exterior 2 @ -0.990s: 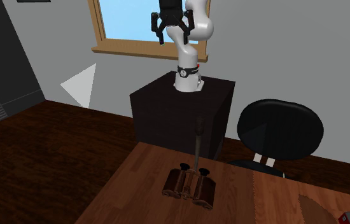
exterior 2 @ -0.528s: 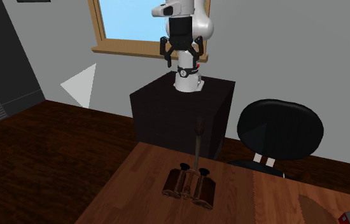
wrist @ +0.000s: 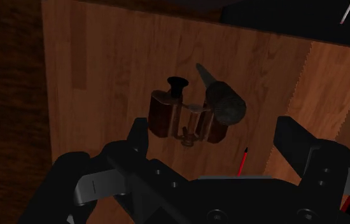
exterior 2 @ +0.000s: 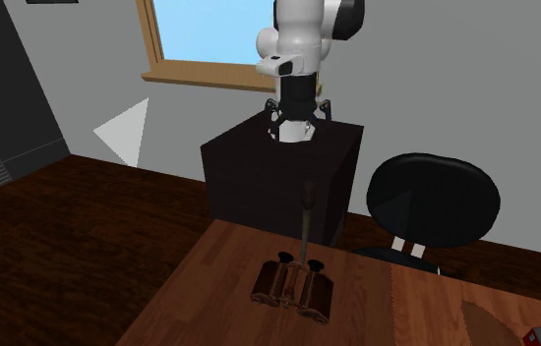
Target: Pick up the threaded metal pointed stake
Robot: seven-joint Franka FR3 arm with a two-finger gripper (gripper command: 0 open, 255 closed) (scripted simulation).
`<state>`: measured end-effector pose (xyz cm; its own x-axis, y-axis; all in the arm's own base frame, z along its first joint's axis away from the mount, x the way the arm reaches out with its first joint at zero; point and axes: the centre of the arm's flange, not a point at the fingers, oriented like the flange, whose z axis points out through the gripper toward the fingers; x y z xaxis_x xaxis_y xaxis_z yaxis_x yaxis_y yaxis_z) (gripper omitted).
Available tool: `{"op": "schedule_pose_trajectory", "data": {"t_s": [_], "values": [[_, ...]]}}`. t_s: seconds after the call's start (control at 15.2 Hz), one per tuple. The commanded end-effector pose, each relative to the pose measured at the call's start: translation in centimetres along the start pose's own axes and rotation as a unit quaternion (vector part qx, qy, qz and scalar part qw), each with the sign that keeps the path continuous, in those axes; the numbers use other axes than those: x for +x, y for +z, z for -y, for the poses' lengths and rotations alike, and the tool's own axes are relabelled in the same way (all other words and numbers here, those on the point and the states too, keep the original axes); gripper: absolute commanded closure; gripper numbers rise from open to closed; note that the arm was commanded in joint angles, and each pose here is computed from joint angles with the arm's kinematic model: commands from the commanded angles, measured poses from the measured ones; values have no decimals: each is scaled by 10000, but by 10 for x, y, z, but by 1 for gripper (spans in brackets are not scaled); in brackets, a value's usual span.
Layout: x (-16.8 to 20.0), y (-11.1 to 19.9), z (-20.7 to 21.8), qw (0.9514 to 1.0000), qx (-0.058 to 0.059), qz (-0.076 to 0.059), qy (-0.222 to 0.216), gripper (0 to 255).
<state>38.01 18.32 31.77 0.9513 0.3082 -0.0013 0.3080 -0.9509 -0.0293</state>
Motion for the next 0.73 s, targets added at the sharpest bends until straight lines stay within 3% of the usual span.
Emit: {"op": "schedule_pose_trajectory", "data": {"t_s": [0.0,0.26,0.66], "values": [[10,26,14,9999,-14,-17,-133,0],[27,70,38,9992,-61,-35,-390,0],[28,99,39,9991,-64,-36,-408,0]]}}
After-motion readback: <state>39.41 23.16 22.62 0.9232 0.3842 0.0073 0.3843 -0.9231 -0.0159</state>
